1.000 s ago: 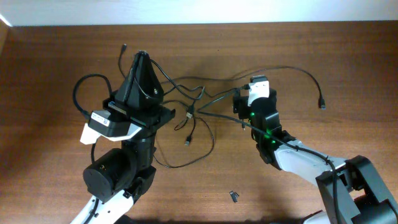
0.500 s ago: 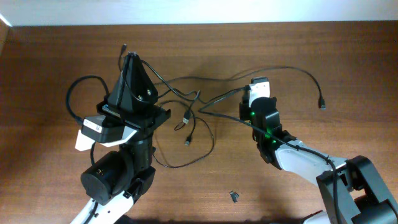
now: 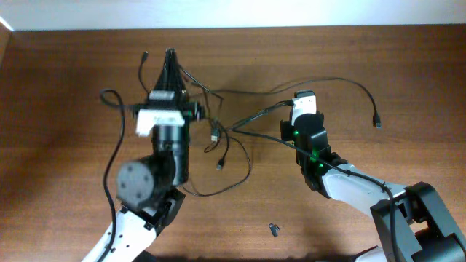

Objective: Untangle cables
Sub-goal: 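Pull the left gripper left and right gripper right, stretching the cable, then lay the stretched cable along the table top and open both grippers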

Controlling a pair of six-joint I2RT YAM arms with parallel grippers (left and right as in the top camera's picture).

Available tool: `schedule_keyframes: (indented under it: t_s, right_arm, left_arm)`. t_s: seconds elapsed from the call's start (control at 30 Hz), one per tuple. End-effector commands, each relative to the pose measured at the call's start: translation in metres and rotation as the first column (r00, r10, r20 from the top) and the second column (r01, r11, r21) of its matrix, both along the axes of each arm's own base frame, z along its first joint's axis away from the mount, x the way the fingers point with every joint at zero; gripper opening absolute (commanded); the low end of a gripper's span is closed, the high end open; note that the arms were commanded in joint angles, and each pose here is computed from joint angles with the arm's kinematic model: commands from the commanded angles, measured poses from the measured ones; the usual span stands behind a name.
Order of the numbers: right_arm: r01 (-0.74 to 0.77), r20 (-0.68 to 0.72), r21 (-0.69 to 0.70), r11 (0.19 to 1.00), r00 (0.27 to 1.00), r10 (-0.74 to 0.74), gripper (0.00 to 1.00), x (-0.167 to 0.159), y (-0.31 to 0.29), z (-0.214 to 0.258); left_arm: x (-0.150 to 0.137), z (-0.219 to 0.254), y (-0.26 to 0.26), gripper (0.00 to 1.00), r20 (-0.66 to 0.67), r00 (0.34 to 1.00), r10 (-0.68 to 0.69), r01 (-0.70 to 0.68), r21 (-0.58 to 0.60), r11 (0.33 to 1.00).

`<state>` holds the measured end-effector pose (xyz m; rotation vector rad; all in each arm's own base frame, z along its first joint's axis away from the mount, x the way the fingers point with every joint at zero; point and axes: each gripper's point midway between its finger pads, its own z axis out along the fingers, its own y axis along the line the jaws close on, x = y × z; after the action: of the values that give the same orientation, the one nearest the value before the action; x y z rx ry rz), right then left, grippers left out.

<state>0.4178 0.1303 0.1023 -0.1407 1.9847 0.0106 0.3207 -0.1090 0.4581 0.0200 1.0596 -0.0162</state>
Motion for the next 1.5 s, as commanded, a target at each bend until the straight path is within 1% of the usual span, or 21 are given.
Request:
schedule_keyframes:
  t_s: [0.0,0.1,0.33,0.47,0.57,0.6,0.63,0.7,0.73,0.77,0.8,0.83,0.93,1.0,1.13,1.27,1.47]
  right_arm:
    - [0.038,0.012,0.005,0.999,0.999,-0.038,0.04,0.005,-0.013,0.004]
    - [0.075,0.012,0.005,0.997,0.997,-0.075,0.04,0.009,-0.028,0.004]
    - [0.225,0.034,0.015,0.974,0.974,-0.225,0.04,0.022,-0.094,0.009]
    - [0.282,0.037,0.024,0.959,0.958,-0.283,0.04,0.025,-0.125,0.01]
    - [0.28,0.032,0.036,0.959,0.959,-0.281,0.04,0.026,-0.132,0.01]
    - [0.29,0.032,0.036,0.956,0.956,-0.291,0.04,0.026,-0.136,0.01]
    - [0.297,0.032,0.037,0.954,0.954,-0.298,0.04,0.026,-0.14,0.01]
    - [0.311,0.034,0.037,0.95,0.949,-0.313,0.04,0.025,-0.146,0.01]
    - [0.321,0.036,0.038,0.946,0.946,-0.322,0.04,0.025,-0.151,0.011]
    - [0.328,0.036,0.038,0.944,0.944,-0.329,0.04,0.025,-0.154,0.011]
    - [0.334,0.037,0.039,0.942,0.941,-0.335,0.04,0.025,-0.157,0.011]
    - [0.344,0.037,0.039,0.938,0.938,-0.346,0.04,0.025,-0.162,0.011]
    - [0.361,0.034,0.042,0.931,0.931,-0.363,0.04,0.024,-0.173,0.01]
    - [0.363,0.032,0.047,0.931,0.931,-0.365,0.04,0.024,-0.176,0.01]
    - [0.364,0.031,0.05,0.93,0.93,-0.366,0.04,0.024,-0.179,0.01]
    - [0.365,0.031,0.05,0.93,0.93,-0.367,0.04,0.024,-0.18,0.01]
    - [0.366,0.031,0.05,0.929,0.93,-0.367,0.04,0.024,-0.18,0.01]
  left_arm:
    - [0.029,-0.043,0.041,0.0,-0.184,0.954,0.238,-0.222,0.103,0.97]
    - [0.048,-0.074,0.063,0.0,-0.278,0.905,0.324,-0.281,0.183,0.942]
    - [0.077,-0.119,0.121,0.0,-0.382,0.788,0.482,-0.403,0.273,0.874]
    - [0.091,-0.148,0.138,0.0,-0.431,0.733,0.526,-0.424,0.315,0.849]
    - [0.097,-0.16,0.137,0.04,-0.451,0.719,0.529,-0.414,0.333,0.847]
    - [0.099,-0.164,0.137,0.08,-0.457,0.715,0.529,-0.411,0.339,0.847]
    - [0.1,-0.166,0.136,0.17,-0.461,0.712,0.53,-0.408,0.342,0.846]
    - [0.101,-0.168,0.136,0.19,-0.463,0.71,0.53,-0.407,0.344,0.846]
    - [0.101,-0.168,0.136,0.26,-0.463,0.71,0.53,-0.408,0.344,0.846]
    - [0.101,-0.167,0.136,0.47,-0.463,0.71,0.53,-0.408,0.344,0.846]
    - [0.101,-0.167,0.137,0.57,-0.463,0.709,0.532,-0.409,0.344,0.845]
    - [0.101,-0.169,0.138,0.6,-0.466,0.706,0.534,-0.409,0.347,0.844]
    - [0.1,-0.176,0.149,0.67,-0.487,0.676,0.553,-0.418,0.365,0.832]
    - [0.098,-0.18,0.159,0.7,-0.499,0.652,0.571,-0.431,0.376,0.821]
    - [0.097,-0.18,0.168,0.77,-0.499,0.639,0.586,-0.449,0.376,0.811]
    - [0.095,-0.18,0.18,0.88,-0.499,0.622,0.603,-0.472,0.376,0.798]
    - [0.09,-0.181,0.207,0.93,-0.495,0.577,0.649,-0.517,0.394,0.76]
